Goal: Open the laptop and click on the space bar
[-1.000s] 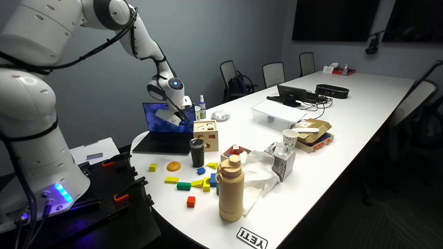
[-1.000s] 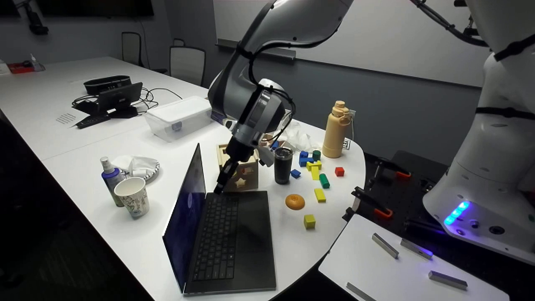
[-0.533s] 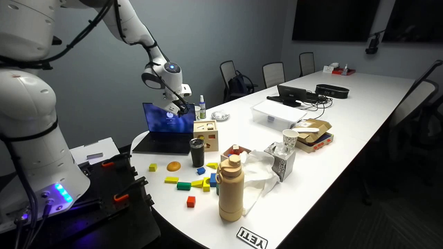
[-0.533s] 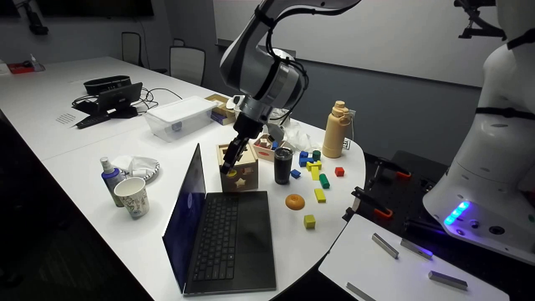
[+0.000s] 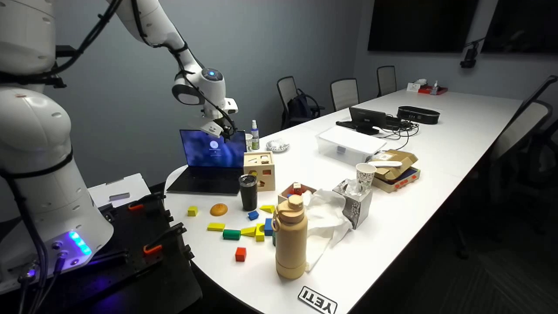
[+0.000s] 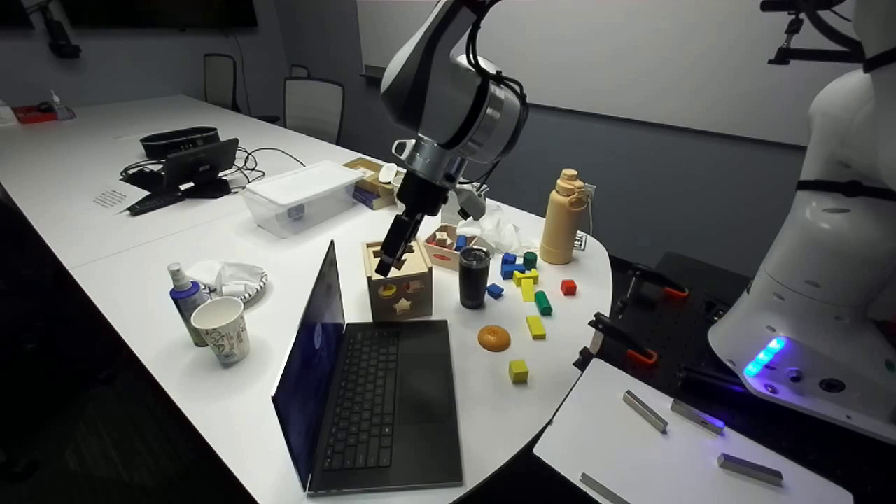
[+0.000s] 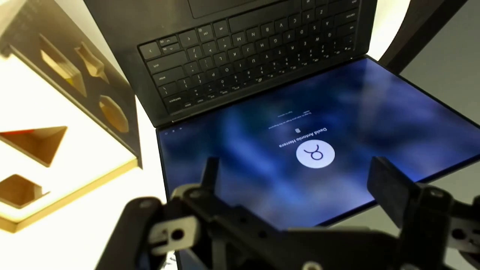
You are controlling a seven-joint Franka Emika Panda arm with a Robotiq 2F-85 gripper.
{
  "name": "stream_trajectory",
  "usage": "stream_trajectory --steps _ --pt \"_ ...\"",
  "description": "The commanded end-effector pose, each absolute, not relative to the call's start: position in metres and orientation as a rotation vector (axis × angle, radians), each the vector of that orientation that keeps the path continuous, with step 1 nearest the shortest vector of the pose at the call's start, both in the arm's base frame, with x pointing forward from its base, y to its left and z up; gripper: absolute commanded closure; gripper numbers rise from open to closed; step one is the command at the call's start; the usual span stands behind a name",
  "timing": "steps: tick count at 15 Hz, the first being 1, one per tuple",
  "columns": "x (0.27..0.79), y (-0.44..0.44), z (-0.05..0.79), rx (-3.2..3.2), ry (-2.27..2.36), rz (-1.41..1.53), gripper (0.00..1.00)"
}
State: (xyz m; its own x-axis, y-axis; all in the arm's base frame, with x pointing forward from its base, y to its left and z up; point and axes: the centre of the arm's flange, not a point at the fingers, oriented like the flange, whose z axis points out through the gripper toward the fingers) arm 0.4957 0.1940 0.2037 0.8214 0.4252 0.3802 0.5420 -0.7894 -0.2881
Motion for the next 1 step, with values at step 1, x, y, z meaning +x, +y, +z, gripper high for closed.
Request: stream_trajectory --steps 1 --pt "0.4848 0.1966 0.2228 -2.614 -0.717 -0.389 0.00"
